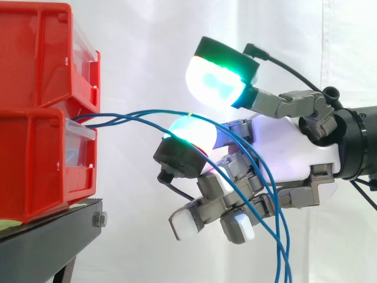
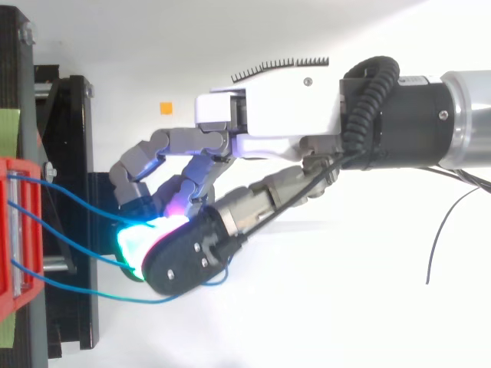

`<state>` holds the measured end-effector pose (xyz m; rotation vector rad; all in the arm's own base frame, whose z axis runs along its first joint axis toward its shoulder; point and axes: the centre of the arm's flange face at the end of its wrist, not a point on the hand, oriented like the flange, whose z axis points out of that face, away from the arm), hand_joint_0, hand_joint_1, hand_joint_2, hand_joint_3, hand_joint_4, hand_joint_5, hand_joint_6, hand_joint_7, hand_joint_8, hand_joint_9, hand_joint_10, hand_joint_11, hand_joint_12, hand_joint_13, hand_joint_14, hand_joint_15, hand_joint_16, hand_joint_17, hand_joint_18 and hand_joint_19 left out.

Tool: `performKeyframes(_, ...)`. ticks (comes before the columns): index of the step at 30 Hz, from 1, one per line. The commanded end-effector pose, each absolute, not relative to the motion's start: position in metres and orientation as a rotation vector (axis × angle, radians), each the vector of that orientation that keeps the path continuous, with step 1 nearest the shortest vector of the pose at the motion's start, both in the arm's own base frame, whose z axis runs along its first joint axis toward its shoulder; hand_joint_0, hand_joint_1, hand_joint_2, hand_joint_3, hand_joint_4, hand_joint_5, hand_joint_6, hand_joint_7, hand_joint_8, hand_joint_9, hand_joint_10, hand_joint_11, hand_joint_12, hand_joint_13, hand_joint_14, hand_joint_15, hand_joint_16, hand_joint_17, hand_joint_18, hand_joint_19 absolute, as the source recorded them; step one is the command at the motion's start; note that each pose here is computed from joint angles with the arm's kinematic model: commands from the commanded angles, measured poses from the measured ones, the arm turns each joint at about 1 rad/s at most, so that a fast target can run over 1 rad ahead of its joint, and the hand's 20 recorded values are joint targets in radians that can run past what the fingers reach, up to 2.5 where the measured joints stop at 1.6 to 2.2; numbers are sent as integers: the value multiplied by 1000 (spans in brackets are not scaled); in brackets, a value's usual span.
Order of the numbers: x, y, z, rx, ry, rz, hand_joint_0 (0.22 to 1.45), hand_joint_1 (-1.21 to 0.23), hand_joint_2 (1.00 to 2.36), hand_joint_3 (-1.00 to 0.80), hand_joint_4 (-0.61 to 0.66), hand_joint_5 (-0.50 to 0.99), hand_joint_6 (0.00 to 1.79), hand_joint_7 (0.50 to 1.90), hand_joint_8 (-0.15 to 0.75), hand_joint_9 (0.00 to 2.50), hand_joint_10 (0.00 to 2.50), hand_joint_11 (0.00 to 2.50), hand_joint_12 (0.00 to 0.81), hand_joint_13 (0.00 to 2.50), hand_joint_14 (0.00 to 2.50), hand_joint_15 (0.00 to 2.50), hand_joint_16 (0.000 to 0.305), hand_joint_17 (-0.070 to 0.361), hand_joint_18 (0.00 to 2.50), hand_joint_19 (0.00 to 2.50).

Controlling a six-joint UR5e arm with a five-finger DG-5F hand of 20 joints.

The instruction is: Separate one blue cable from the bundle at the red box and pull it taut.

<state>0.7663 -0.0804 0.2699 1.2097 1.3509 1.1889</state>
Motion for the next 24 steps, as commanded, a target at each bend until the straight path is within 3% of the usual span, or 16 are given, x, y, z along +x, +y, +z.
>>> performKeyframes(1,764,-86,269,1200,1366,1153,579,-393,1000,-500,49,-86,637,1408,311,927,26,746,304,577,17,473,45,101,690,944)
performKeyframes(5,762,-92,267,1198,1379,1118,619,-469,1012,-357,35,-85,636,1424,311,935,23,744,299,571,17,474,44,98,677,948)
performKeyframes(13,760,-98,266,1185,1394,1044,597,-540,1017,-248,50,-90,647,1429,316,923,26,746,303,562,16,478,44,98,669,943)
performKeyframes(19,760,-97,266,1184,1388,1040,559,-623,1010,-364,69,-105,677,1375,324,915,26,743,314,565,17,479,45,101,680,938)
performKeyframes(24,760,-97,266,1187,1388,1040,549,-453,1001,-479,61,-105,684,1342,329,925,25,741,314,571,17,476,46,103,683,942)
